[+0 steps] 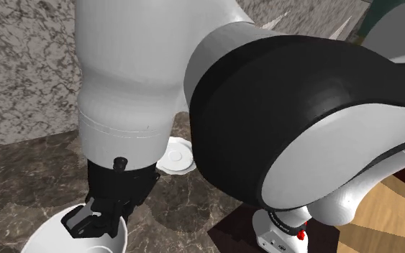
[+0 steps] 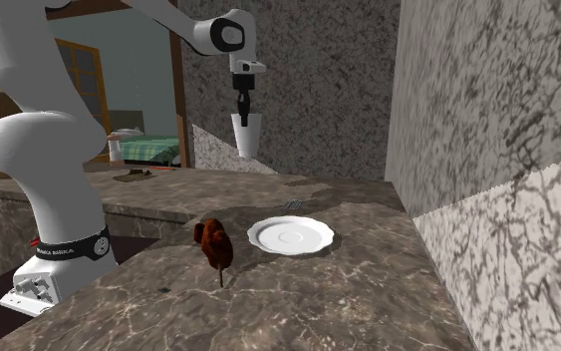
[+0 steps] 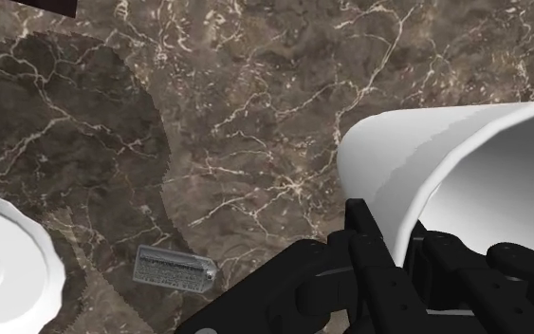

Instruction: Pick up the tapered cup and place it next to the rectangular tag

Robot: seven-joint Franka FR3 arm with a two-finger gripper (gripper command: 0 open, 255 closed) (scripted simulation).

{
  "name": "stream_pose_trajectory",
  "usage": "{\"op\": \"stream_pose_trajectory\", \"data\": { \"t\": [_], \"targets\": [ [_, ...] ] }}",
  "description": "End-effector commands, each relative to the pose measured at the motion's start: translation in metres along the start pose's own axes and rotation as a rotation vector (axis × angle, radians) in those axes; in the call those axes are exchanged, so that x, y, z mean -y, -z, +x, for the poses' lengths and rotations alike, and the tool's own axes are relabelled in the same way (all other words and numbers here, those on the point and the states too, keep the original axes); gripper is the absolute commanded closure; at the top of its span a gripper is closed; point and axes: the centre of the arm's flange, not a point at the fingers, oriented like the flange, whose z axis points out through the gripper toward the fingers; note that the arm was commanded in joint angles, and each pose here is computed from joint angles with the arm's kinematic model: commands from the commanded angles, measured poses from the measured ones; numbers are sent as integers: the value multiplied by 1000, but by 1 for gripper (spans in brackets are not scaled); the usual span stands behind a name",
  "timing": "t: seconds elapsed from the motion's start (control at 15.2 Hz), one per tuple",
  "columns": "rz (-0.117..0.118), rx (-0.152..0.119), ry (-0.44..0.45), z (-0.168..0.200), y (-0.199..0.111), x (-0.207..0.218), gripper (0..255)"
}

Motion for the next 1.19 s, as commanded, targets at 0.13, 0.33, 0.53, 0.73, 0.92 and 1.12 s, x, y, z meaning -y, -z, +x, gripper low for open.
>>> {"op": "stream_pose_trajectory", "data": {
  "t": [0.13, 0.33, 0.53, 0.73, 0.92, 1.12],
  "targets": [
    [1, -1, 0, 0, -21, -4, 255],
    [1, -1, 0, 1, -37, -6, 255],
    [1, -1, 0, 1, -53, -8, 255],
    [1, -1, 0, 1, -68, -11, 255],
    [1, -1, 0, 2, -84, -13, 255],
    [1, -1, 0, 2, -100, -15, 255]
  ]
}}
